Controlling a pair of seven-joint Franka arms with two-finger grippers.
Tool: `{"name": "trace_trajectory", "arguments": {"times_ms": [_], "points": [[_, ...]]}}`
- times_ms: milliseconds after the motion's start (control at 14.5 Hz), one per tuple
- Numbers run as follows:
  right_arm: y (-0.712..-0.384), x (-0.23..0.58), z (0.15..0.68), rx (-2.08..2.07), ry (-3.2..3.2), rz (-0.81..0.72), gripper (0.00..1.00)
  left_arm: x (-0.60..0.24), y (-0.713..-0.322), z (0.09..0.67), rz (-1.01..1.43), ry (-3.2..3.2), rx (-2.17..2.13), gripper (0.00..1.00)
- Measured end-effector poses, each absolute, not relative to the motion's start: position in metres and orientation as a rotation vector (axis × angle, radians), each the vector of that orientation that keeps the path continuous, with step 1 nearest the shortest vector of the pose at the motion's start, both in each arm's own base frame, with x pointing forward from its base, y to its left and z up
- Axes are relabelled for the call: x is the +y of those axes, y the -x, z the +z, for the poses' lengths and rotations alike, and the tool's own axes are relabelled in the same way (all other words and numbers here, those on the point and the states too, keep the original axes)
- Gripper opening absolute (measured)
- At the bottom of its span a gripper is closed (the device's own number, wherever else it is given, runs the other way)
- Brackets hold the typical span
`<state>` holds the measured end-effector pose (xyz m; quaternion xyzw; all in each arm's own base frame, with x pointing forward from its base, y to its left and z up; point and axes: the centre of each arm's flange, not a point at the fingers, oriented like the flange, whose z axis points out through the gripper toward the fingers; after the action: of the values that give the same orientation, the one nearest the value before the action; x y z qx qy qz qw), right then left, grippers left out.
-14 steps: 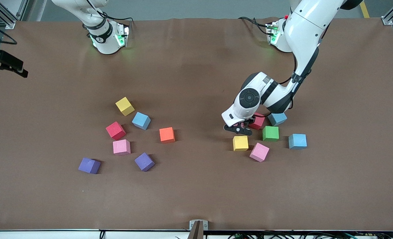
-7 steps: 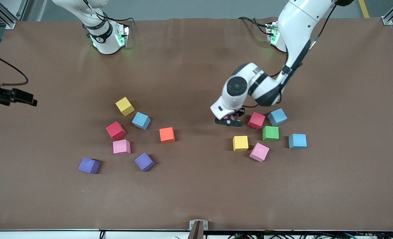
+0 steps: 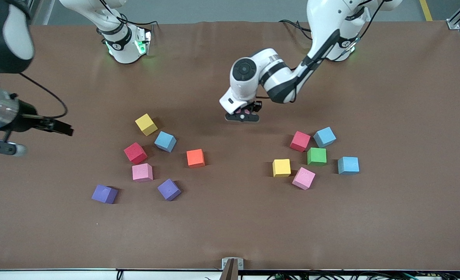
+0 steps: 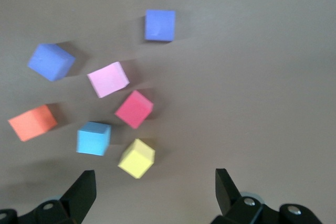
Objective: Arrange 11 blocks into digit 3
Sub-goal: 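Move the pink cube with the left gripper while the right gripper reaches out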
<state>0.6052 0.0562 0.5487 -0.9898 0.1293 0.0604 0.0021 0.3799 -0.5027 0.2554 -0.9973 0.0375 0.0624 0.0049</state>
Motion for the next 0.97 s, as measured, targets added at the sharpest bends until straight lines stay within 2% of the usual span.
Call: {"name": "trace_trajectory", "arguments": {"times_ms": [345, 621, 967], "points": [[-0.605, 0.126, 0.535, 0.592, 3.093, 0.169, 1.00, -0.553, -0.339, 0.230, 0.207, 3.111, 0.061, 0.54], [-0.603, 0.188, 0.503, 0.722, 3.063, 0.109, 1.00, -0.559, -0.336, 0.198, 0.137, 3.104, 0.026, 0.54], [-0.605, 0.238, 0.461, 0.829, 3.034, 0.080, 1.00, -0.562, -0.335, 0.199, 0.112, 3.102, 0.055, 0.54]]}}
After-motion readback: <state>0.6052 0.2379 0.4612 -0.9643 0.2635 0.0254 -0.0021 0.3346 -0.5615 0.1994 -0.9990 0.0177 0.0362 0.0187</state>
